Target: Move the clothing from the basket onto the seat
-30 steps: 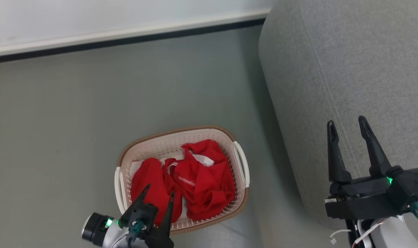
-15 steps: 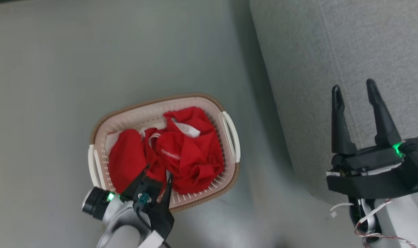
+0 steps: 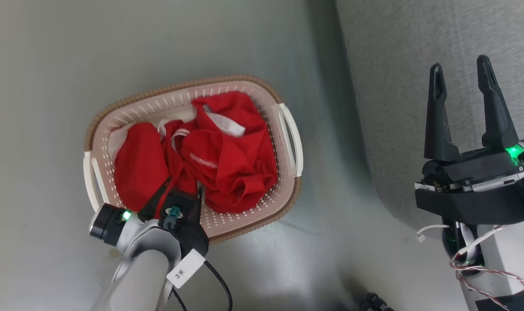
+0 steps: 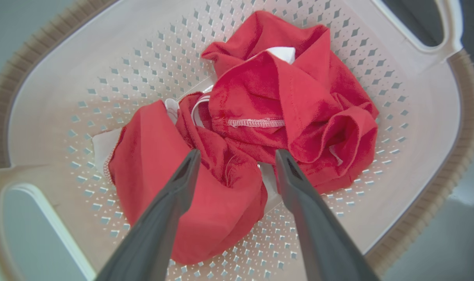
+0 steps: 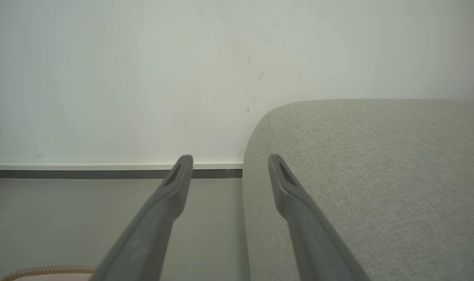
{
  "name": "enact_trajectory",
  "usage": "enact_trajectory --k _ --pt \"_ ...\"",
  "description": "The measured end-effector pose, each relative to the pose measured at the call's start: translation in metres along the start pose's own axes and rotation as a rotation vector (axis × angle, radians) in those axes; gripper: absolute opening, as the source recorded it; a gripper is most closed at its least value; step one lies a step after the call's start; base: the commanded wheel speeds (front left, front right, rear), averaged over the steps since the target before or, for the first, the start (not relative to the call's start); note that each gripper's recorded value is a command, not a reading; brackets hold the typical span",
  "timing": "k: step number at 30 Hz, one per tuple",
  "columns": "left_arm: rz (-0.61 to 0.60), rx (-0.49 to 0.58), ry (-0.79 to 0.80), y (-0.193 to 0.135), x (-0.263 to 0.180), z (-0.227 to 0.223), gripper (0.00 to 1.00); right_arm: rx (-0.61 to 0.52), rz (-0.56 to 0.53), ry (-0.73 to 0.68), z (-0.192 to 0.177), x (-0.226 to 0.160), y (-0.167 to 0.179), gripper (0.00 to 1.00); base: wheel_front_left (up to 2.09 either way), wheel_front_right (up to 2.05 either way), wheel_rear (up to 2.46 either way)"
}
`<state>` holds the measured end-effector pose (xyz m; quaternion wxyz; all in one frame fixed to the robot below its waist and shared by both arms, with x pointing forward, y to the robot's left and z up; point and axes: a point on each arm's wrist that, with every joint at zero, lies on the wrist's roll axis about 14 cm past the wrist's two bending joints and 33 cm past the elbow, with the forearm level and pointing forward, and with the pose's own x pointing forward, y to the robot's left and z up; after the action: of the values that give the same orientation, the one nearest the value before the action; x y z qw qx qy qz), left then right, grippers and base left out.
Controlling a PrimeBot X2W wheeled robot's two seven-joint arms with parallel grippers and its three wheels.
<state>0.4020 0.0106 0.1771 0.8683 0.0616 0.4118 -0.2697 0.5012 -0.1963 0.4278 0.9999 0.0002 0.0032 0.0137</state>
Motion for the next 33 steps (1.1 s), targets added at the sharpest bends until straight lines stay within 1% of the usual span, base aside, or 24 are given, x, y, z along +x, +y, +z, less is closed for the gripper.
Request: enact_trajectory --k 8,16,22,23,25,26,27,33 --pt "0.028 0.003 0.064 0.010 0.014 -0.021 1.00 0.010 0.007 0.050 -0.026 0.006 0.003 1.00 0.00 0.00 0.00" --pt "0.062 0.036 0.106 0.023 0.023 -0.030 1.00 0.012 0.012 0.065 -0.036 0.009 0.005 1.00 0.00 0.00 0.00" --pt "0.062 0.044 0.141 0.024 0.027 -0.039 1.00 0.018 0.011 0.084 -0.043 0.008 0.005 1.00 0.00 0.00 0.00" --pt "0.064 0.042 0.146 0.024 0.028 -0.040 0.90 0.018 0.009 0.087 -0.044 0.007 0.004 1.00 0.00 0.00 0.00" --pt "0.069 0.043 0.154 0.026 0.029 -0.041 0.39 0.019 0.007 0.092 -0.046 0.007 0.004 1.00 0.00 0.00 0.00" --pt "0.070 0.044 0.155 0.026 0.030 -0.041 0.16 0.020 0.009 0.095 -0.047 0.007 0.004 1.00 0.00 0.00 0.00" --pt "0.071 0.045 0.155 0.026 0.031 -0.040 0.00 0.020 0.008 0.097 -0.047 0.007 0.004 1.00 0.00 0.00 0.00" --pt "0.078 0.042 0.123 0.027 0.031 -0.031 0.00 0.011 0.006 0.096 -0.047 0.009 0.002 1.00 0.00 0.00 0.00"
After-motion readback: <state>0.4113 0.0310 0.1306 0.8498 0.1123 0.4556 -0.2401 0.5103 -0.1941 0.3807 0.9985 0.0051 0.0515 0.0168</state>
